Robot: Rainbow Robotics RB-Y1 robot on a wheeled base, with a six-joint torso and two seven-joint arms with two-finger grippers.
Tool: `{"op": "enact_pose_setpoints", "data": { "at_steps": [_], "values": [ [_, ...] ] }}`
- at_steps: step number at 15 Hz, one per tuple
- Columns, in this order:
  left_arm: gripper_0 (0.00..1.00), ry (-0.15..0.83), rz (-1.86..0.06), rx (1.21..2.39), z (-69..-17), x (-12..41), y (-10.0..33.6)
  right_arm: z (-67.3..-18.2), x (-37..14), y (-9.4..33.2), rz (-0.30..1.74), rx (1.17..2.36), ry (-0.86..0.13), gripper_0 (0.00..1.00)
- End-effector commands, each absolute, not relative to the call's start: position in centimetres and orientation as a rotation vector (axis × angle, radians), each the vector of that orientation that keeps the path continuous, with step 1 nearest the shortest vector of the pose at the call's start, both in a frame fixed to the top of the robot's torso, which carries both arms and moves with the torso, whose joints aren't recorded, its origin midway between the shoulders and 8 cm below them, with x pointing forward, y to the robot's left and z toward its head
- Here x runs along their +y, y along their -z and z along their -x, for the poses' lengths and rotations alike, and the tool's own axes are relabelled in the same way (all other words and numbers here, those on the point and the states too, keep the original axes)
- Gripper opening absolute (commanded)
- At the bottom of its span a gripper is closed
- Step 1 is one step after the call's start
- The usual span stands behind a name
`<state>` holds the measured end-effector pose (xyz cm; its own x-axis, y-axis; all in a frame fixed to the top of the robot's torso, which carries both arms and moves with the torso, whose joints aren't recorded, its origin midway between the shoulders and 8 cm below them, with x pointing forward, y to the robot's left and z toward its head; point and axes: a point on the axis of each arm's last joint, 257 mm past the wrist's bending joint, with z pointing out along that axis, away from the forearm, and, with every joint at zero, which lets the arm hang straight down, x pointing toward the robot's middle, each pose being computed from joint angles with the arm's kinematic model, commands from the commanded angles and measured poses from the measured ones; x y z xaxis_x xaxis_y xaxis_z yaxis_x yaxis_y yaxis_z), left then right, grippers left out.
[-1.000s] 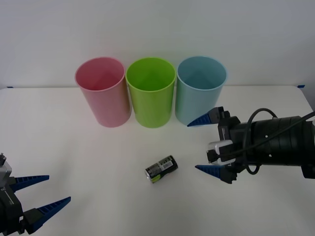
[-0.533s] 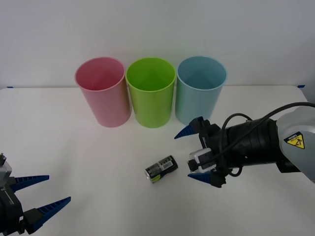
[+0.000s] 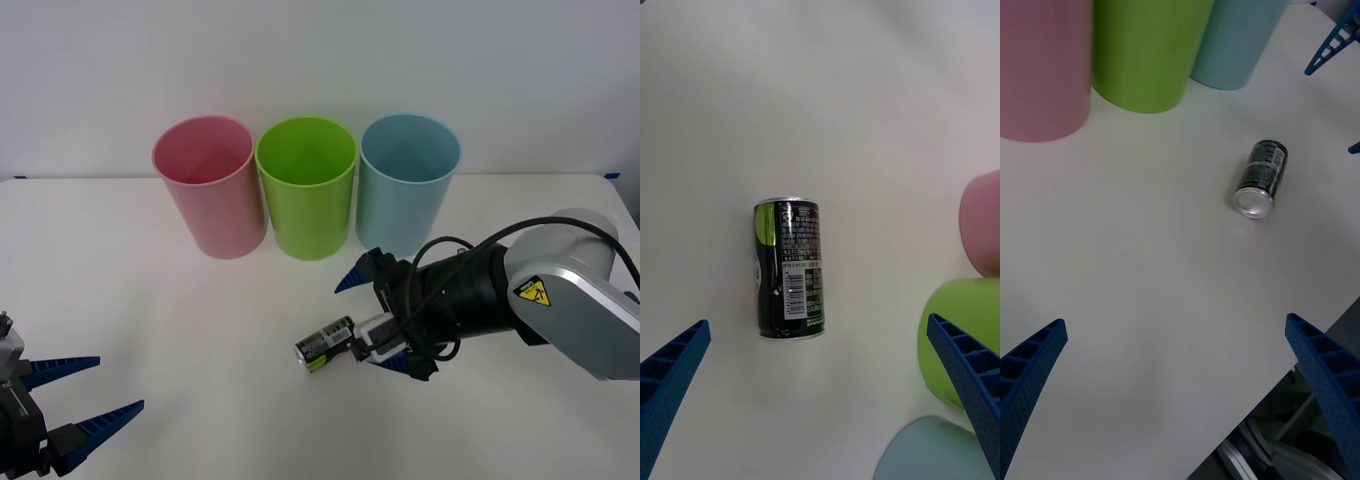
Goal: Put cans in the blue bin and PET bottles in the pink bin and trash in the green bin.
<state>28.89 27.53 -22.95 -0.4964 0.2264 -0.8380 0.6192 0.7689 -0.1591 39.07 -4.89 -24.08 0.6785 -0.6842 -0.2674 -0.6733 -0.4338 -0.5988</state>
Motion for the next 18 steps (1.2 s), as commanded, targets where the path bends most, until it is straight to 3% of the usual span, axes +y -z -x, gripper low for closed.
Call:
{"op": "enact_pose_setpoints", "data": {
  "at_steps": [1,18],
  "values": [
    [1.00,0.565,-0.631,2.080,-28.9,27.5,23.0,-39.1,-4.1,25.3,2.218,1.038,0.011,1.00],
    [1.00,0.565,-0.631,2.080,-28.9,27.5,23.0,-41.3,-0.5,31.2,2.301,1.055,0.037,1.00]
  ]
}}
